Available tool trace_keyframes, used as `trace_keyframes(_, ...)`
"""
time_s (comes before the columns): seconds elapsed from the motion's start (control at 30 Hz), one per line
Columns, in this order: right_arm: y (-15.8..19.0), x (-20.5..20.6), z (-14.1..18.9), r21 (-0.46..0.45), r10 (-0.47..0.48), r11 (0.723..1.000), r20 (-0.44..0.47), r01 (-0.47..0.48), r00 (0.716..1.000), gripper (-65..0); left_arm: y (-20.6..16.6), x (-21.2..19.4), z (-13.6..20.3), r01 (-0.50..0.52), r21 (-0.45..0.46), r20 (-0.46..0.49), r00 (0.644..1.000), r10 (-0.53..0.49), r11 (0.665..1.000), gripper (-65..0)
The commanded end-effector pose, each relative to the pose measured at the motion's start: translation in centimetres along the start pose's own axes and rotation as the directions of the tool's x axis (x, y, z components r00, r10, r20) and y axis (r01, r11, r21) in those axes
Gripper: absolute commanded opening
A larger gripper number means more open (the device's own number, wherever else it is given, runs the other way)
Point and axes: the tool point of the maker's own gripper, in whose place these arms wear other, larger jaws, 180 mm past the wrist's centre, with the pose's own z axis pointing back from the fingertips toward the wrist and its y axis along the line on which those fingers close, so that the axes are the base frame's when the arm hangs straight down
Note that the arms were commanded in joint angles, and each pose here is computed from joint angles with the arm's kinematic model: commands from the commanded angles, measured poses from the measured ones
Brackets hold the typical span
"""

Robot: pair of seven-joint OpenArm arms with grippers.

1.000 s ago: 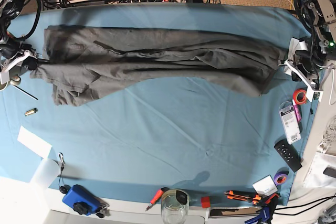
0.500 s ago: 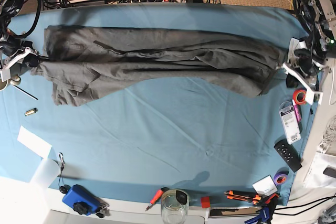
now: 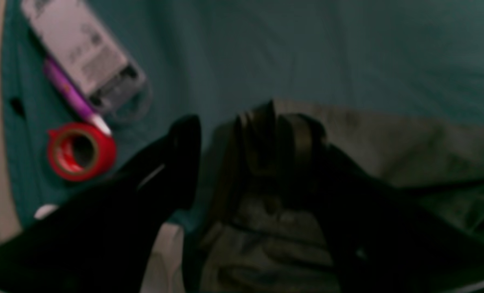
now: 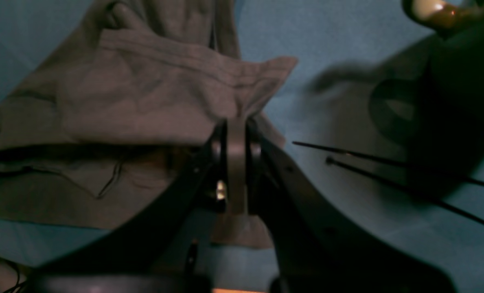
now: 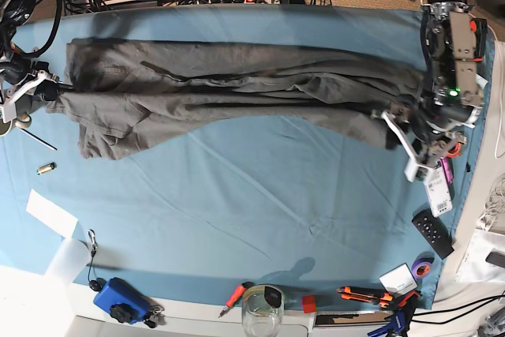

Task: Fold the T-shirt properly
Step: 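Regrasp the folded edge with the left gripper and pull it taut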

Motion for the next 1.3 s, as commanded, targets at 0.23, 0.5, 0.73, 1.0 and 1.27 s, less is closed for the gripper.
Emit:
trace_keyframes(0.23, -0.3, 1.8, 0.9, -0.016, 0.034, 0.999, 0.045, -0.033, 0.998, -65.0, 0.2, -1.0, -1.2, 0.003, -0.005, -0.07, 0.998, -0.003, 1.0, -34.8)
trace_keyframes(0.5, -0.3, 1.8, 0.9, -0.016, 0.035, 0.999, 0.045, -0.034, 0.998, -65.0, -0.2, 0.7, -1.7, -0.027, -0.062, -0.052, 0.998, 0.024, 0.998, -35.0)
trace_keyframes(0.73, -0.3, 1.8, 0.9, -0.016, 0.034, 0.999, 0.046, -0.034, 0.998, -65.0, -1.1, 0.2, -1.7, -0.026, -0.111, -0.073, 0.997, 0.018, 0.993, -35.0)
trace_keyframes(1.0, -0.3, 1.8, 0.9, -0.016, 0.034, 0.999, 0.046, -0.034, 0.998, -65.0, -2.6, -0.9, -1.9, -0.052, -0.155, -0.097, 0.995, 0.037, 0.987, -41.2)
trace_keyframes(1.27, -0.3, 1.9, 0.9, -0.016, 0.034, 0.999, 0.051, -0.033, 0.998, -65.0, -1.4, -1.2, -2.0, -0.023, -0.096, -0.11, 0.994, 0.012, 0.995, -65.0)
